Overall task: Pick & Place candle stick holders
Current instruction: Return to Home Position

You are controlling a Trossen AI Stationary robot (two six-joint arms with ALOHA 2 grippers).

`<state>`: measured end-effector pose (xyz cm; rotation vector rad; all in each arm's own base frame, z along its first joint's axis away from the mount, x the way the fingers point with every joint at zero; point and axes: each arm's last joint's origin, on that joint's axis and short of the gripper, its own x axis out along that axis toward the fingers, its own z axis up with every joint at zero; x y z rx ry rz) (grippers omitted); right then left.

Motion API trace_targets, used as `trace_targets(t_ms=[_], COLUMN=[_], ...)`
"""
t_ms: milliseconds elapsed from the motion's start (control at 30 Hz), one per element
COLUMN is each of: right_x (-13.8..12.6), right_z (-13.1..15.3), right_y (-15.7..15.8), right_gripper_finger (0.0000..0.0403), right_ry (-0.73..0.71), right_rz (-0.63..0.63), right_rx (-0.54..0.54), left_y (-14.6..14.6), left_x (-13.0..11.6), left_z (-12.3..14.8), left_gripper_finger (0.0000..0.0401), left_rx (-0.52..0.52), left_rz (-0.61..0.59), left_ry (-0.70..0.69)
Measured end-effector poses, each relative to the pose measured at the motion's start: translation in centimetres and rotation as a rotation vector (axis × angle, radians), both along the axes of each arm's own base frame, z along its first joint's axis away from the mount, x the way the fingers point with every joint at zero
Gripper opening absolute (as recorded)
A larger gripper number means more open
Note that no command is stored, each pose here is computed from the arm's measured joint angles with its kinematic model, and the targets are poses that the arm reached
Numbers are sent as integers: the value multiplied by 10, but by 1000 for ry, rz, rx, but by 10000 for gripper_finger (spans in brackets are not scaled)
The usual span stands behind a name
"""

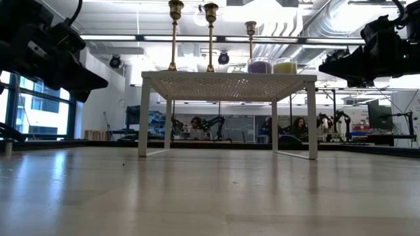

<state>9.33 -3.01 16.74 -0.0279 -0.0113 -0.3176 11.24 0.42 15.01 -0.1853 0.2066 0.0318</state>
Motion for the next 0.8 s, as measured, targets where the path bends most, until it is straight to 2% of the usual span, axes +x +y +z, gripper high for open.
trace_targets(t_ms=[533, 800], right_x=[0, 0], right_z=[0, 0], right_y=[0, 0], right_gripper_finger=[0, 0], right_ry=[0, 0], right_rz=[0, 0], right_rx=[0, 0], left_y=[0, 0], left_x=[0, -7], left_z=[0, 12], left_gripper_finger=[0, 0], left_rx=[-11, -5], left_rz=[0, -1], left_ry=[-5, -136])
